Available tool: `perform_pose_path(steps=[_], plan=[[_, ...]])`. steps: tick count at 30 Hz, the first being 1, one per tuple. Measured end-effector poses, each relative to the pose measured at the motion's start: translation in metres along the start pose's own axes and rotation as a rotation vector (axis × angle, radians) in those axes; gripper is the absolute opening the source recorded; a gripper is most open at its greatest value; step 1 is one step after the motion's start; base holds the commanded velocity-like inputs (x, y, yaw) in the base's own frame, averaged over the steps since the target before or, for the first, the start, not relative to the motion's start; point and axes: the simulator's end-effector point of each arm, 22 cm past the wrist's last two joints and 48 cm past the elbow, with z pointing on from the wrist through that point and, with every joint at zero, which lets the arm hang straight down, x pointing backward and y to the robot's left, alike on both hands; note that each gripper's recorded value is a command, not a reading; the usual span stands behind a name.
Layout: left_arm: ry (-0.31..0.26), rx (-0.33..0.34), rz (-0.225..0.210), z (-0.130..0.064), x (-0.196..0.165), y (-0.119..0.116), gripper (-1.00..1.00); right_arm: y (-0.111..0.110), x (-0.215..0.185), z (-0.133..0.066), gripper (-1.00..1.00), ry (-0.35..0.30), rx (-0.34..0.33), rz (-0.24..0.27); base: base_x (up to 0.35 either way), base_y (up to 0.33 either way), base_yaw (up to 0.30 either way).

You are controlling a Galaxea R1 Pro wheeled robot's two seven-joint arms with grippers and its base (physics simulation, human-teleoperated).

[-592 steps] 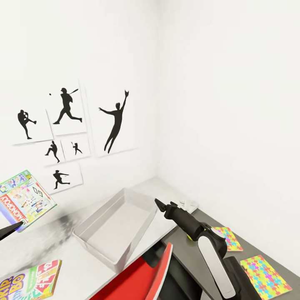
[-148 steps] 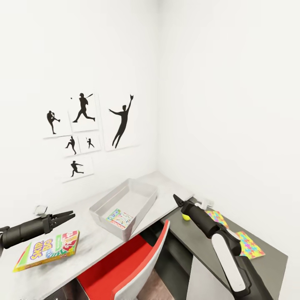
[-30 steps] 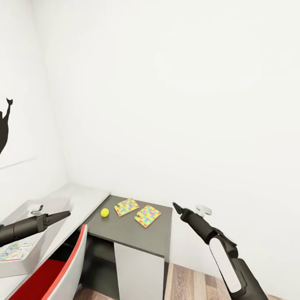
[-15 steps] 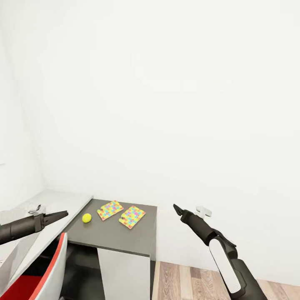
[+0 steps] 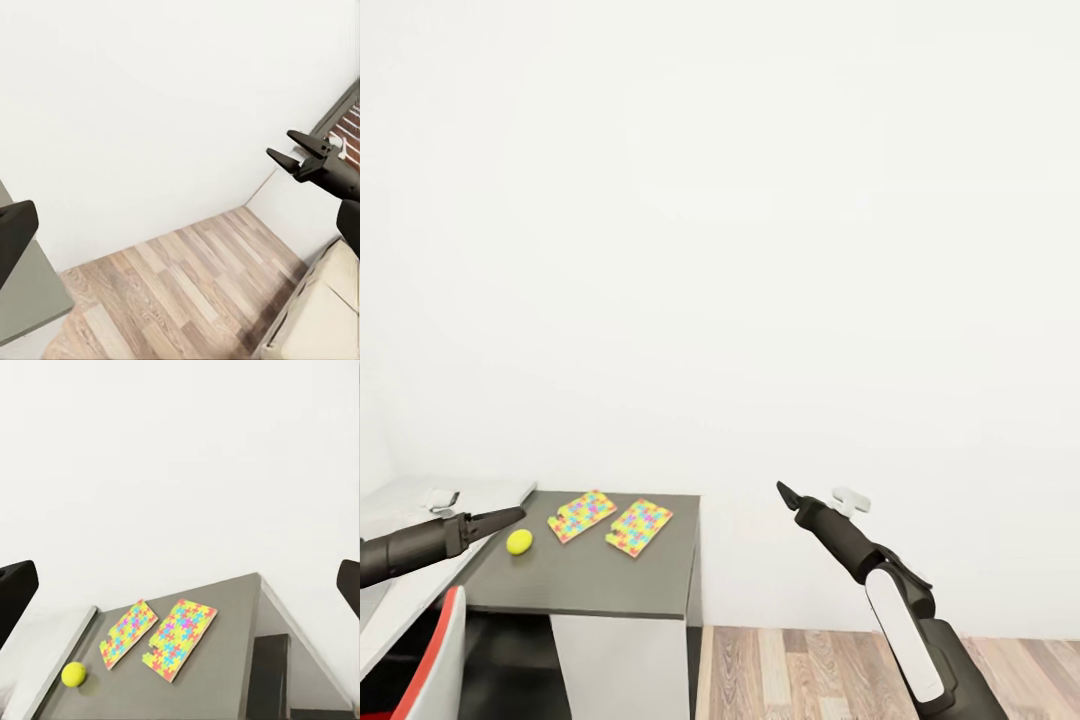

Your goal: Put all the toys in the child's room - the three board games (two on the bed and one on the table), the two jigsaw puzzles on the table, and the tennis ball on the table - inside the toy box on the table in the child's room.

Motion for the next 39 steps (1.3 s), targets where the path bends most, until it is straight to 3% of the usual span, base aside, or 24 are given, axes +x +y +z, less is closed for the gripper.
perform_pose_path(steps=[24, 39], plan=[[0.001, -0.001, 0.001, -0.0006, -0.0002, 0.0003, 1.0, -0.0014, -0.0034, -0.0003, 1.0, -0.009, 0.003, 0.001, 0.0, 0.0, -0.28], [0.003, -0.003, -0.002, 0.0001, 0.0013, 0.0021, 1.0, -0.0035, 0.0008, 0.0013, 1.0, -0.001, 0.006, 0.007, 0.0, 0.0, -0.13]])
